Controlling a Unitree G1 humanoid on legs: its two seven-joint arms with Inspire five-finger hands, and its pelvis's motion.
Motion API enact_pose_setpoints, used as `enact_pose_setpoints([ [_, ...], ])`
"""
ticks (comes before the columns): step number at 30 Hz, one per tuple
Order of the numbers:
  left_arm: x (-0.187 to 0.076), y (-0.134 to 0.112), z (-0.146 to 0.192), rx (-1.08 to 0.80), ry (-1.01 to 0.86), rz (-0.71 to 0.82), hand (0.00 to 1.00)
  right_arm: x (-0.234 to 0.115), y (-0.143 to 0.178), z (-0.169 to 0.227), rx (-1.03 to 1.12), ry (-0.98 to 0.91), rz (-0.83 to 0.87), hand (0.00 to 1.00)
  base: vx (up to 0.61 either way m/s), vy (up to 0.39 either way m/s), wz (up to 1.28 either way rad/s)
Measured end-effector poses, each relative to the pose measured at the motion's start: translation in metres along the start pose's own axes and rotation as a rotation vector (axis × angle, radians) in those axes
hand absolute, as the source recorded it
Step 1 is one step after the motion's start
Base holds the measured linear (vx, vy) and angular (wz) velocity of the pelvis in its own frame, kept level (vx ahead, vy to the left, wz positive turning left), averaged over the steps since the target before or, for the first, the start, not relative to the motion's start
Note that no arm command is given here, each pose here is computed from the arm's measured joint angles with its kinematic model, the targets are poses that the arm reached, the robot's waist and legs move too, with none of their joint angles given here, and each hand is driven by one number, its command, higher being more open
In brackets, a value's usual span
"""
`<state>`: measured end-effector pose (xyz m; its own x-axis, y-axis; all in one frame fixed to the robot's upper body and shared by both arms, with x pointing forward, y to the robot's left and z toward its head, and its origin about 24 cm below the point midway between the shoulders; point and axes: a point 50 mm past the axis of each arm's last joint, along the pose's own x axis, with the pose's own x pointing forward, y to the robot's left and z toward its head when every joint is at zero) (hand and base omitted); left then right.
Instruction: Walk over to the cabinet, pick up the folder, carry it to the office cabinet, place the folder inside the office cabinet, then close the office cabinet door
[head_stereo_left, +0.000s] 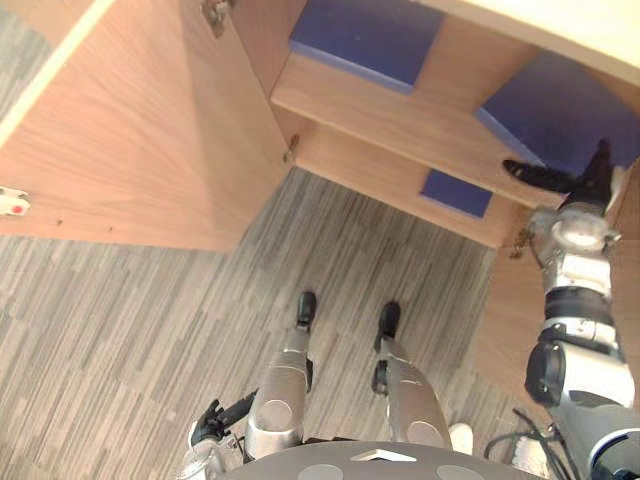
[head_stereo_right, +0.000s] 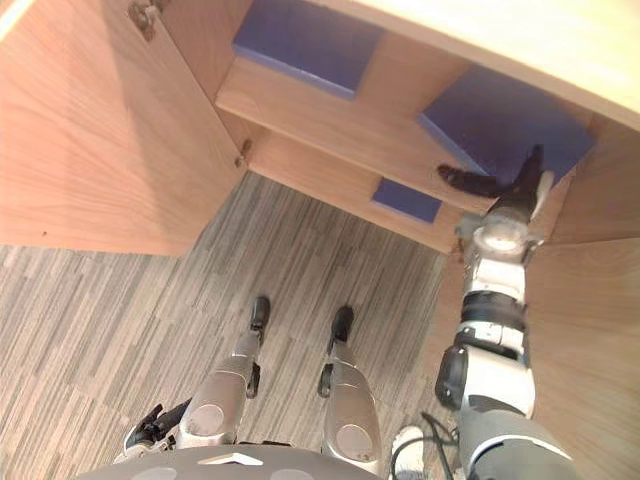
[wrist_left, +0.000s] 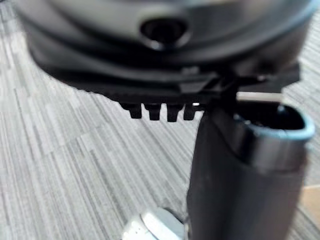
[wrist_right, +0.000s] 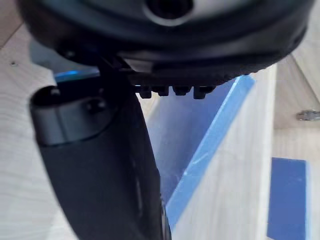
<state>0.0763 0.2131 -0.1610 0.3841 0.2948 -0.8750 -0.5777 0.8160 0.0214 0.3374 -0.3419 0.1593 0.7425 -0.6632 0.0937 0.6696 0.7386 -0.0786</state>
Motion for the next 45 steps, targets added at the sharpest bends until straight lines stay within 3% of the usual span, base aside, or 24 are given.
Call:
enact_pose_setpoints([
  [6, 0.002, -0.004, 0.012, -0.005, -0.057, -0.010, 1.00, 0.014, -0.007, 0.025, 0.003, -0.042, -0.010, 1.00, 0.01, 0.004, 0.02],
  [10, 0.004, -0.008, 0.021, -0.009, -0.083, -0.027, 1.00, 0.016, 0.002, 0.030, -0.047, -0.050, 0.068, 1.00, 0.02, 0.004, 0.05],
  [13, 0.004, -0.008, 0.024, -0.004, -0.093, -0.032, 1.00, 0.014, 0.014, 0.023, -0.166, -0.046, 0.153, 1.00, 0.03, 0.004, 0.14],
  [20, 0.006, -0.005, 0.035, 0.028, -0.118, -0.077, 1.00, 0.026, 0.003, 0.036, -0.462, -0.090, 0.259, 1.00, -0.02, 0.001, 0.07],
  [30, 0.006, -0.002, 0.042, -0.042, -0.145, -0.090, 1.00, 0.041, -0.035, 0.068, -1.038, -0.158, 0.110, 1.00, -0.03, -0.007, 0.08],
  [36, 0.005, -0.006, 0.043, -0.048, -0.156, -0.093, 1.00, 0.042, -0.037, 0.089, -1.154, -0.221, 0.006, 1.00, 0.00, 0.000, 0.00],
  [45, 0.005, -0.010, 0.040, -0.060, -0.148, -0.093, 1.00, 0.043, -0.048, 0.086, -1.151, -0.189, -0.036, 1.00, 0.00, -0.002, 0.01],
])
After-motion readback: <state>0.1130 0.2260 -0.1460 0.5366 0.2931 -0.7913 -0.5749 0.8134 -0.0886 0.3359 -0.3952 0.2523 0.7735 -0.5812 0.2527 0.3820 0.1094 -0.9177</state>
